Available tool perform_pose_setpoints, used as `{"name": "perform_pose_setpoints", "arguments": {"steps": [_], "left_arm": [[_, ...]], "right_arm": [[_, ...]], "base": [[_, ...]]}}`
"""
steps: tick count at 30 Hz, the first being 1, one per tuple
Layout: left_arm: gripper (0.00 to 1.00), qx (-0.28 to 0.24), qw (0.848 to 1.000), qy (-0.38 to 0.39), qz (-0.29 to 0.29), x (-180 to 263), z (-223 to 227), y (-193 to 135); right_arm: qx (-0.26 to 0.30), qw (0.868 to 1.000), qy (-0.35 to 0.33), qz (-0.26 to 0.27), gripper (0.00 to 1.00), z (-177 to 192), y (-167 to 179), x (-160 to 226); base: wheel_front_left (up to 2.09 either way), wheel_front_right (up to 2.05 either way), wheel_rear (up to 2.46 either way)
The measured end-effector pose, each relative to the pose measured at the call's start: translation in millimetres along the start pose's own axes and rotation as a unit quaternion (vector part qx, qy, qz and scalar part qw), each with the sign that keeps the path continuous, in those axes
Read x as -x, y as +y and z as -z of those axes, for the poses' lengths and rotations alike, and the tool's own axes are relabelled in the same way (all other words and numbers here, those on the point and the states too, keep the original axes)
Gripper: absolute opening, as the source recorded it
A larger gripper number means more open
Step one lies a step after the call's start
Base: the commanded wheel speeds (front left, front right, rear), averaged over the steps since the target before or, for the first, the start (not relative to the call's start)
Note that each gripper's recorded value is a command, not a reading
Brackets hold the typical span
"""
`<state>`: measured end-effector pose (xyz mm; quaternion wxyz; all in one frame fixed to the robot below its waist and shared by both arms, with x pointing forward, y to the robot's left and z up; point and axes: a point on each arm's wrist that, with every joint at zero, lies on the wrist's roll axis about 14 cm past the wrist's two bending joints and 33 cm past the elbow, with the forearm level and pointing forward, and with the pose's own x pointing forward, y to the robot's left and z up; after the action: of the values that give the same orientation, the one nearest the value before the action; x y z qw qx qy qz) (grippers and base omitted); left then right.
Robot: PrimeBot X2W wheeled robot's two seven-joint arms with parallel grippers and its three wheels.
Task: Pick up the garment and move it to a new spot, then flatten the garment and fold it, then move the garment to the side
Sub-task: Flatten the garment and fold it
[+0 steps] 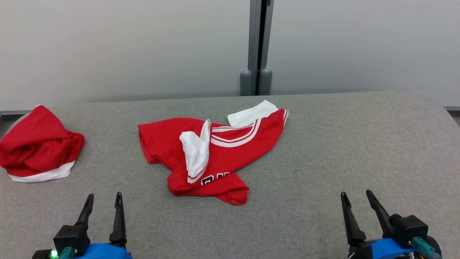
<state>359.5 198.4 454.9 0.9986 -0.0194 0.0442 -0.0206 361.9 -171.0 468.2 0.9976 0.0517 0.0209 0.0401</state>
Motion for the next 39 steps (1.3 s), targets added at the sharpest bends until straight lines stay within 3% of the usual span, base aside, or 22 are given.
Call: {"name": "perform_pose_setpoints", "arguments": {"steps": [31, 39], "left_arm": [[1.0, -0.003, 1.0, 0.001, 0.005, -7, -1, -2], [1.0, -0.025, 0.993, -0.072, 0.089, -76, -62, -56]], "right_arm": [[-0.007, 1.0, 0.005, 0.004, 1.0, 3, -2, 2], [-0.006, 1.0, 0.012, 0.001, 1.0, 7, -1, -10]], "base": [[0.0, 0.0, 0.0], [0.0, 0.0, 0.0]]}}
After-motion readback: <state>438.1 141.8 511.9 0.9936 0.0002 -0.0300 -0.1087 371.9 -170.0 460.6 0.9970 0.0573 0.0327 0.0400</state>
